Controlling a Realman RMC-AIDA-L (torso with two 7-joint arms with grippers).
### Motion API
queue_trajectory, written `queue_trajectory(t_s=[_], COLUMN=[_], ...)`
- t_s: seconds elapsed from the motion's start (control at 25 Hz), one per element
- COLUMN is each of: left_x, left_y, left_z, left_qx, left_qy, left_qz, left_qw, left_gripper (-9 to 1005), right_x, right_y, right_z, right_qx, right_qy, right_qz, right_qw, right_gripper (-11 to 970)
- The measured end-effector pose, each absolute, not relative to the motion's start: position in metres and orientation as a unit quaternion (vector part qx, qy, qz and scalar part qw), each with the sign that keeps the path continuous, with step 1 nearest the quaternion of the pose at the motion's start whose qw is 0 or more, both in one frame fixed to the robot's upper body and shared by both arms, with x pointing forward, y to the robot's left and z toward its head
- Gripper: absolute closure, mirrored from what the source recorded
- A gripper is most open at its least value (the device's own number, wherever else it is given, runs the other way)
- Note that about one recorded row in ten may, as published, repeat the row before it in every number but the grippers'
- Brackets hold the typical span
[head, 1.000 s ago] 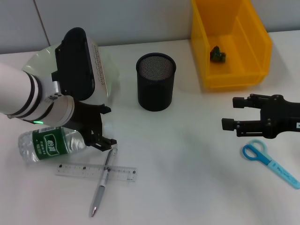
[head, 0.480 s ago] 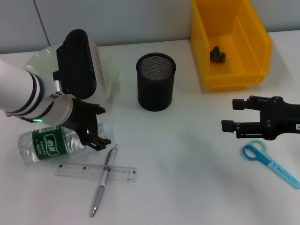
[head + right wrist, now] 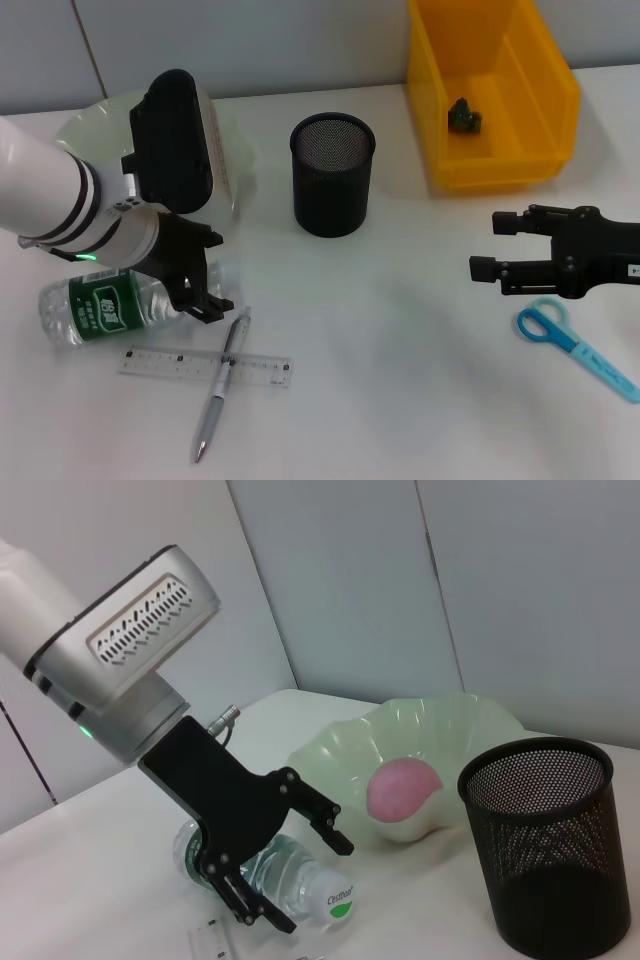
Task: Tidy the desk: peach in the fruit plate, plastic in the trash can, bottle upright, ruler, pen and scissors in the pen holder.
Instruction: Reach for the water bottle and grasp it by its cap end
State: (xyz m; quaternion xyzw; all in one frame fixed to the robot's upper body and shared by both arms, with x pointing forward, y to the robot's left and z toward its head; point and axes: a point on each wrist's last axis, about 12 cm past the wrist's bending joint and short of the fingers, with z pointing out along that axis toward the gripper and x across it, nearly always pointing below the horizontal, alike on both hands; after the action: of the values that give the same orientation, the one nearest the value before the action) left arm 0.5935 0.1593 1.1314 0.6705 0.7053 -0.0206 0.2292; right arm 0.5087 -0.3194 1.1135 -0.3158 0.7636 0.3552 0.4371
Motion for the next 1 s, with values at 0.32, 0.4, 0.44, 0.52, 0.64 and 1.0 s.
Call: queue_trajectory(t_s=[0.32,0.4,0.44,0.52,0.64,1.0], left_x=[0.595,0.595,0.595,0.596,0.597,0.598], left_y=[0.160,0.160,0.160,0.161,0.160,0.161], left_z=[1.128,1.128,1.127,1.126,1.124,1.121], left_qx=[0.672,0.672,0.672,0.673,0.672,0.675], left_qy=[0.708,0.708,0.708,0.709,0.710,0.709], left_qz=[-0.011,-0.011,-0.011,-0.010,-0.011,-0.008], left_qw=[0.218,0.216,0.215,0.213,0.210,0.206], left_gripper=[161,162,162,163,165,197], right_x=[0.509,0.509,0.509,0.509,0.509,0.512], right_y=[-0.319,-0.319,-0.319,-0.319,-0.319,-0.319], right_z=[1.113,1.113,1.113,1.112,1.111,1.109], right_qx=[-0.315,-0.315,-0.315,-0.315,-0.313,-0.312], right_qy=[0.764,0.764,0.764,0.765,0.766,0.767], right_qz=[0.356,0.355,0.355,0.354,0.357,0.362], right_qw=[0.437,0.437,0.436,0.436,0.434,0.429], right_gripper=[108,108,108,108,108,108])
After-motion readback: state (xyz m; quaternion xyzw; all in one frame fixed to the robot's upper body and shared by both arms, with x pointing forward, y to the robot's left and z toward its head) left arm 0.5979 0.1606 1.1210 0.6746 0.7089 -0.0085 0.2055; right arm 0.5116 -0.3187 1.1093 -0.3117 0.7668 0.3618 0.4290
